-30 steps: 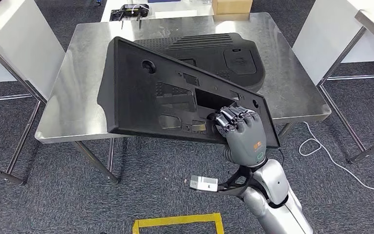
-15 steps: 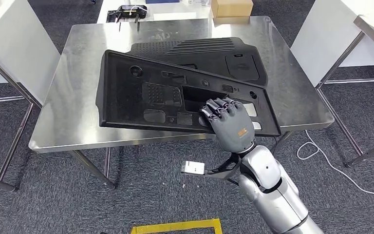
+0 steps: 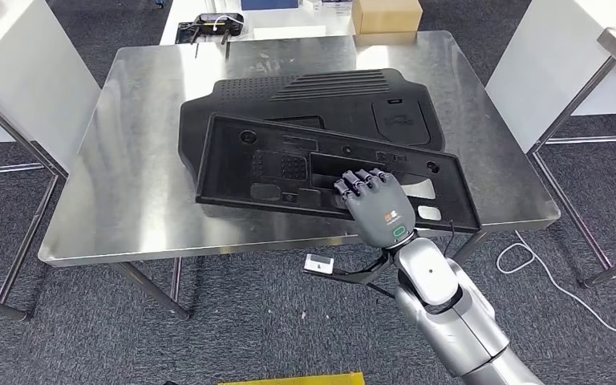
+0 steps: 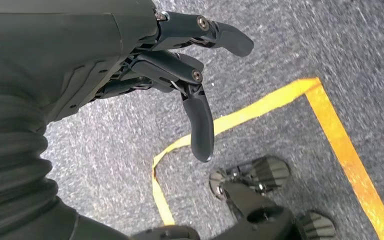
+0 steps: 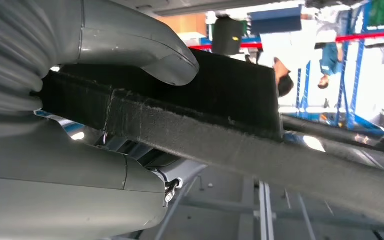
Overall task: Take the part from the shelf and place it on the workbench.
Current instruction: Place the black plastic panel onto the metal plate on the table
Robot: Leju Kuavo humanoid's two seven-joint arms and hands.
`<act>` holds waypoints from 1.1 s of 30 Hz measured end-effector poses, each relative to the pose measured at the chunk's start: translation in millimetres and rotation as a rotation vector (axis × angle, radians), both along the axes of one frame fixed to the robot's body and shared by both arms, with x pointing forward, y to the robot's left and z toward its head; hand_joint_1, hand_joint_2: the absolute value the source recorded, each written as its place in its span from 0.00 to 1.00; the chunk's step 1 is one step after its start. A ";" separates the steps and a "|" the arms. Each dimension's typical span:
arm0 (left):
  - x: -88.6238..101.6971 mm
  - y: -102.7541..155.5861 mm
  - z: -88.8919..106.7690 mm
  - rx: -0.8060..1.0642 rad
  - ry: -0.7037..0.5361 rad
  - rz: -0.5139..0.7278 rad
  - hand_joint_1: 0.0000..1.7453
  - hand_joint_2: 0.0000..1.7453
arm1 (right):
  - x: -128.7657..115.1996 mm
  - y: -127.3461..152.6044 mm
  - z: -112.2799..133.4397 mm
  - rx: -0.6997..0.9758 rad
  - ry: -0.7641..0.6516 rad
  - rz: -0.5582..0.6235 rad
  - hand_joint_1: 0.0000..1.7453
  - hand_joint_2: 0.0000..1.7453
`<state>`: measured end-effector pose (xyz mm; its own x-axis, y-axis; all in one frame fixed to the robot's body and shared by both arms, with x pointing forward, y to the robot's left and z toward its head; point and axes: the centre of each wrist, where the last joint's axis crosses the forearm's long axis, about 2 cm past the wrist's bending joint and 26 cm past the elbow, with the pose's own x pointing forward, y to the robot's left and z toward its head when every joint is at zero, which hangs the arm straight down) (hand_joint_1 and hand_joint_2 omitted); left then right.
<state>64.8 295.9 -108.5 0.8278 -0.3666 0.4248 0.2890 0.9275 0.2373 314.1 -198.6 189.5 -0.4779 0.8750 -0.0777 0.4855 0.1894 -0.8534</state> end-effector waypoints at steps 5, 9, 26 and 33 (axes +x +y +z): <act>-1.1 -0.2 -0.2 0.000 0.003 -0.003 0.00 1.00 | 2.5 -0.3 -3.3 -0.015 0.012 -0.008 1.00 1.00; -2.2 0.6 -0.3 0.004 0.008 -0.009 0.00 1.00 | 4.1 -1.1 -6.9 -0.038 0.019 -0.026 1.00 1.00; 12.2 -1.3 2.0 0.009 0.004 -0.076 0.00 1.00 | 64.7 -31.6 23.9 -0.141 0.022 -0.066 1.00 1.00; 19.1 -1.6 3.3 0.011 -0.001 -0.089 0.00 1.00 | 86.6 -31.9 30.8 -0.182 0.061 -0.026 1.00 1.00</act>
<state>84.0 294.2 -105.2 0.7912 -0.4437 0.4209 0.3700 0.8953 0.2481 400.7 -230.5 220.3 -0.4640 0.8613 -0.2072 0.4343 0.0173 -0.9006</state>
